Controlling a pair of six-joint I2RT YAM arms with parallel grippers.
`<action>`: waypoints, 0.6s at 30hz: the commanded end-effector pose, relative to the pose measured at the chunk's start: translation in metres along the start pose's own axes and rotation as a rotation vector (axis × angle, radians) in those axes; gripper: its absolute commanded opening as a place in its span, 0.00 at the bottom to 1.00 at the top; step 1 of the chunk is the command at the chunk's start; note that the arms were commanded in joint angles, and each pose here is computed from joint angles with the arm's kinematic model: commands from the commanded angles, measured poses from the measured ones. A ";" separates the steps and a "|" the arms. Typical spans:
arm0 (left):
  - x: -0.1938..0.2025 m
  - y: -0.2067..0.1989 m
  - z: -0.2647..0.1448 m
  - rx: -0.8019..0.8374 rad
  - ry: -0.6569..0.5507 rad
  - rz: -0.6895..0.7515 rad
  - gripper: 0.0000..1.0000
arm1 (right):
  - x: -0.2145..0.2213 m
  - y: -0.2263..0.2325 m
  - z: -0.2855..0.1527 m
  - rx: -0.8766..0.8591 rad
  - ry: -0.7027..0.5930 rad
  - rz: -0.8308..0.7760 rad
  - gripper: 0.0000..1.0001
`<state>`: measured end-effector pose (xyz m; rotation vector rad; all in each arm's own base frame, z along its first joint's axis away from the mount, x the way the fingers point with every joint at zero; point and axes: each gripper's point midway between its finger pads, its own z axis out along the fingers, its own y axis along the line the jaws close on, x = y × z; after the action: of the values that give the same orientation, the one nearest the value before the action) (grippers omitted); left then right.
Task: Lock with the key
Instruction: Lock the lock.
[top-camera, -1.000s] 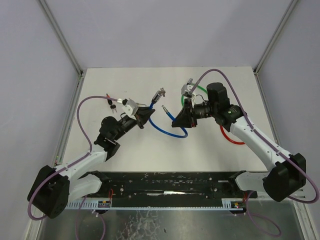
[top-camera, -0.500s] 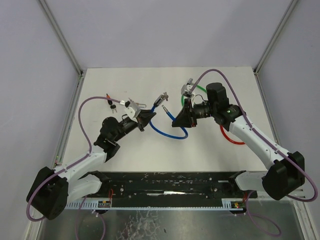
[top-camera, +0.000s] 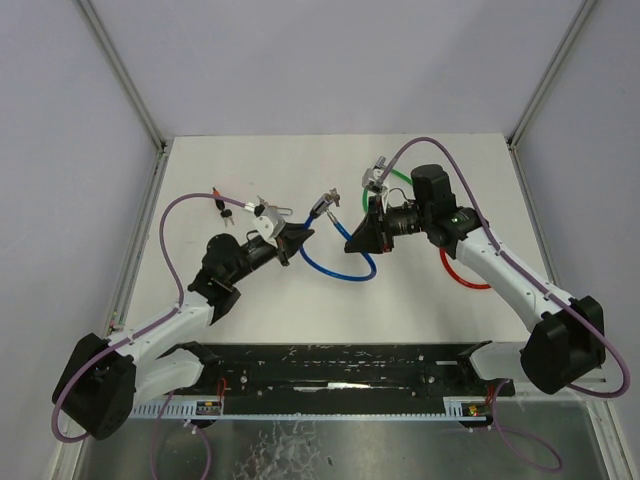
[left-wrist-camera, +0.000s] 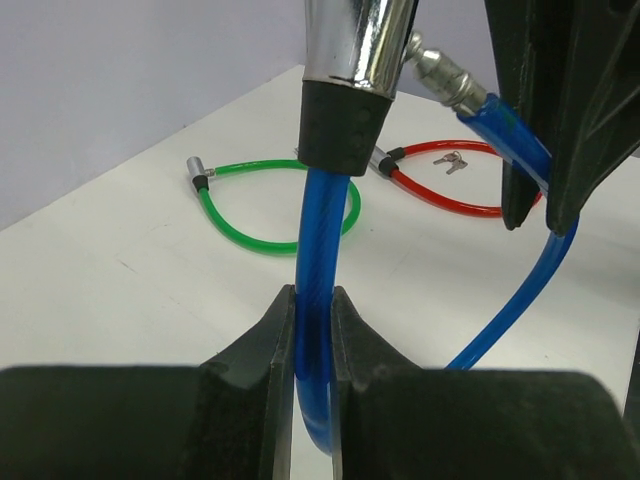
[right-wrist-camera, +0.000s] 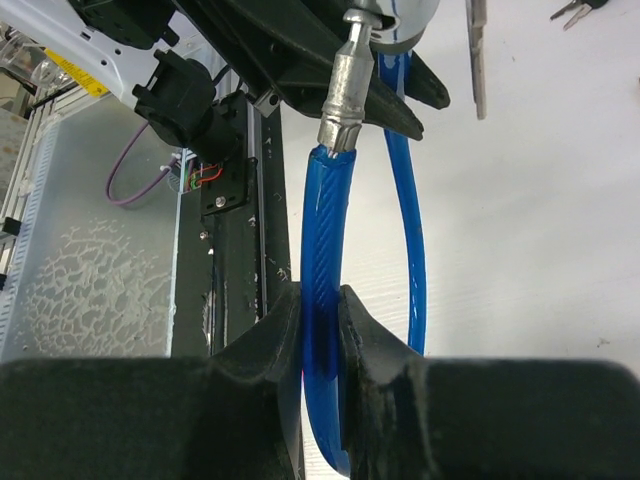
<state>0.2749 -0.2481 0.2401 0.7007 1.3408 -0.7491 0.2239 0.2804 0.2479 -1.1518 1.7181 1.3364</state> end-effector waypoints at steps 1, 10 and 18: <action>-0.030 -0.010 0.001 0.046 -0.079 0.041 0.01 | -0.007 -0.010 -0.001 0.026 -0.016 -0.029 0.00; -0.026 -0.012 0.000 0.060 -0.056 0.062 0.00 | -0.007 -0.011 -0.002 0.032 -0.008 -0.032 0.00; -0.010 -0.008 -0.002 0.051 0.045 0.134 0.01 | -0.008 -0.013 -0.010 0.055 0.018 -0.056 0.00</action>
<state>0.2713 -0.2457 0.2288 0.7718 1.3757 -0.7033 0.2224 0.2775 0.2350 -1.1660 1.7669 1.3367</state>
